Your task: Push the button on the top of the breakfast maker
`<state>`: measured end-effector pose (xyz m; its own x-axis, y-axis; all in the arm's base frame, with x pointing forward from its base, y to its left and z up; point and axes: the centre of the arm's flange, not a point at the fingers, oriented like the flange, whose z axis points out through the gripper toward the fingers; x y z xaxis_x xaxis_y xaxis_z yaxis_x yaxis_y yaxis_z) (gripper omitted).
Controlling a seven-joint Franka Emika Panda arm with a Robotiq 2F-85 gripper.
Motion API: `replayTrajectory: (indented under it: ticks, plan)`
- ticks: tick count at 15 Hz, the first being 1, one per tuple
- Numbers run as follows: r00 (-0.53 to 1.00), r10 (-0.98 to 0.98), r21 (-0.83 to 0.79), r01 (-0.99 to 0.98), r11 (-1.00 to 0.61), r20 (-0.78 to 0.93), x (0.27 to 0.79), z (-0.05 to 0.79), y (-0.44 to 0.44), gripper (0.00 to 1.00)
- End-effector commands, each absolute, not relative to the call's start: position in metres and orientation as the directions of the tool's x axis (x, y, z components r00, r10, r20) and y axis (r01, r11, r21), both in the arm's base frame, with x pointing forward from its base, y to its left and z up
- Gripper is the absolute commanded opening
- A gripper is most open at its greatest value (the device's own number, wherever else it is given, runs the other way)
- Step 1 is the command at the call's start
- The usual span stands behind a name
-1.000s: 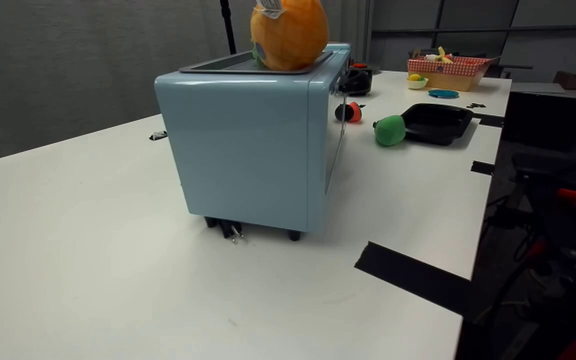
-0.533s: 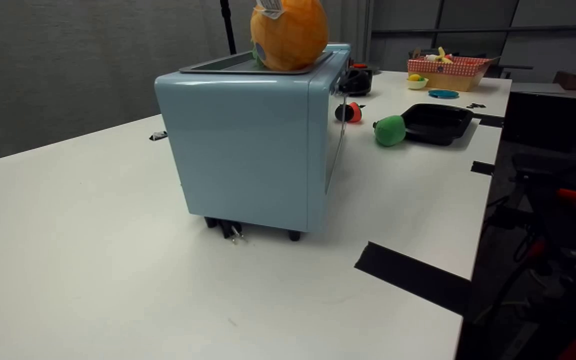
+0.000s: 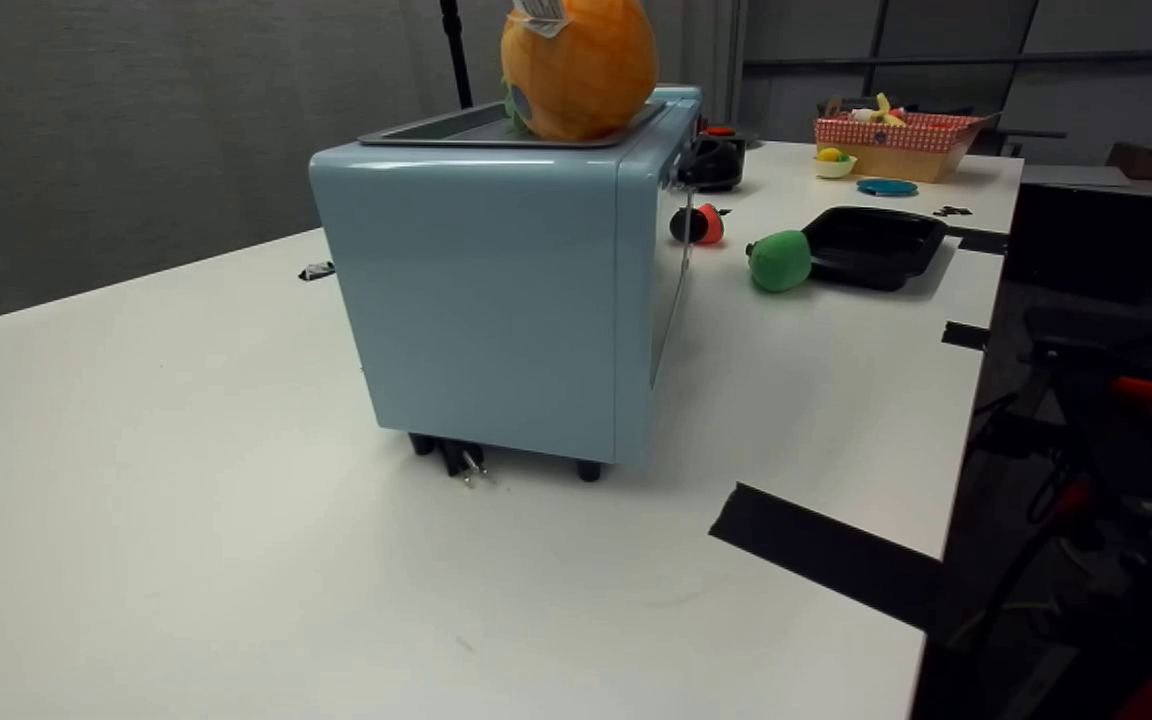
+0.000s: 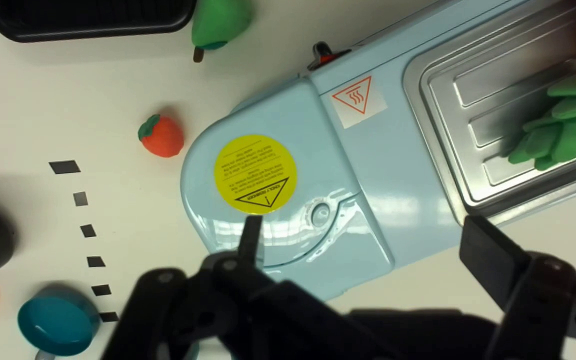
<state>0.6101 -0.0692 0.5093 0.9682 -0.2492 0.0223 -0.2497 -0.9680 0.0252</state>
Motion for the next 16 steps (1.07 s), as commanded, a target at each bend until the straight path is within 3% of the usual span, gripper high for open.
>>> replayTrajectory:
  ticks: [1, 13, 14, 15, 16]
  plan:
    - [0.968, -0.249, 0.025, -0.25, -0.968, 0.022, 0.61, 0.509, -0.069, 1.0]
    - [0.959, -0.282, 0.069, -0.281, -0.957, -0.002, 0.646, 0.46, -0.062, 1.0]
    - [0.958, -0.287, 0.071, -0.286, -0.956, -0.004, 0.648, 0.455, -0.06, 0.92]
    - [0.957, -0.289, 0.072, -0.288, -0.955, -0.009, 0.651, 0.45, -0.059, 0.74]
    - [0.957, -0.291, 0.073, -0.29, -0.954, -0.01, 0.653, 0.446, -0.058, 0.66]
